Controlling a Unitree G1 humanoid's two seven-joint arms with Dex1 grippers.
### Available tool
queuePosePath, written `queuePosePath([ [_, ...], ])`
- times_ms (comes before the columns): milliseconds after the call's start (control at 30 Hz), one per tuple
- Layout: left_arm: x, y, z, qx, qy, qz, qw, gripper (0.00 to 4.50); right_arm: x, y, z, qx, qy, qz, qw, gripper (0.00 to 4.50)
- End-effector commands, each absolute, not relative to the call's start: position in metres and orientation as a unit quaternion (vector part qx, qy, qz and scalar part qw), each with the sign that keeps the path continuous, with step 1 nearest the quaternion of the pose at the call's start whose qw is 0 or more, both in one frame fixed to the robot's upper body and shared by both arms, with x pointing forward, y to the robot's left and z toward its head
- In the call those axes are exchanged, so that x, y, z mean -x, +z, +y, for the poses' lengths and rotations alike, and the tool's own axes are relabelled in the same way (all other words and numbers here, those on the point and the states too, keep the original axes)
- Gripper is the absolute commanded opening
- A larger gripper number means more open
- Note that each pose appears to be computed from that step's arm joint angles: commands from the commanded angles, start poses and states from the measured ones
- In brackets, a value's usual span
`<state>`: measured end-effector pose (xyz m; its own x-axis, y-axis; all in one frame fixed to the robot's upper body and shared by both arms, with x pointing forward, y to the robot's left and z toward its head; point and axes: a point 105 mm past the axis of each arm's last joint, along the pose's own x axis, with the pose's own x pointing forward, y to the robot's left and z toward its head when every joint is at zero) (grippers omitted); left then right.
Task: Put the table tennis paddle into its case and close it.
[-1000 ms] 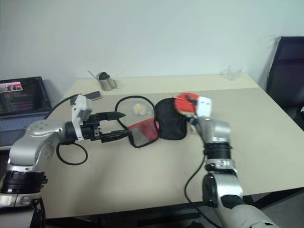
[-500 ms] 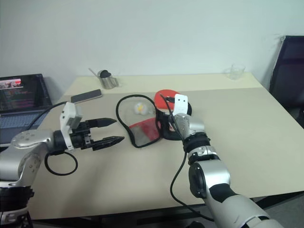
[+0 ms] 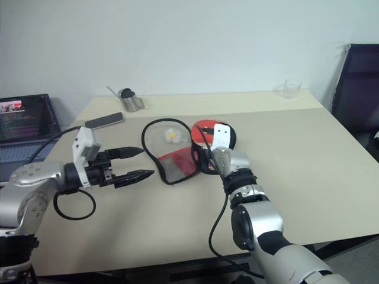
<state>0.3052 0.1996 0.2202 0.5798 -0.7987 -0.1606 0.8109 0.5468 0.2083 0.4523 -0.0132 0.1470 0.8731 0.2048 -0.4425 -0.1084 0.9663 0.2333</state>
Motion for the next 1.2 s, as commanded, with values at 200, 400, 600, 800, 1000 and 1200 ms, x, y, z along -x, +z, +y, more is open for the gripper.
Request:
queuePosePath([
  [200, -0.299, 0.235, 0.198, -0.150, -0.460, 0.002, 0.875, 4.50, -0.462, 0.165, -0.015, -0.101, 0.070, 0.192, 0.974, 1.11],
  [400, -0.299, 0.237, 0.198, -0.152, -0.460, 0.001, 0.875, 4.50, -0.463, 0.158, -0.017, -0.092, 0.067, 0.190, 0.975, 1.11],
  [600, -0.299, 0.238, 0.199, -0.154, -0.458, 0.002, 0.875, 4.50, -0.462, 0.157, -0.010, -0.113, 0.089, 0.188, 0.971, 2.11],
  [800, -0.299, 0.239, 0.200, -0.155, -0.456, 0.003, 0.876, 4.50, -0.463, 0.157, -0.012, -0.112, 0.084, 0.187, 0.972, 4.19],
  [1000, -0.299, 0.240, 0.201, -0.157, -0.454, 0.002, 0.877, 4.50, -0.465, 0.158, -0.016, -0.114, 0.076, 0.184, 0.973, 4.46],
  [1200, -0.300, 0.240, 0.199, -0.157, -0.455, 0.001, 0.877, 4.50, -0.466, 0.156, -0.024, -0.099, 0.049, 0.189, 0.976, 4.46],
])
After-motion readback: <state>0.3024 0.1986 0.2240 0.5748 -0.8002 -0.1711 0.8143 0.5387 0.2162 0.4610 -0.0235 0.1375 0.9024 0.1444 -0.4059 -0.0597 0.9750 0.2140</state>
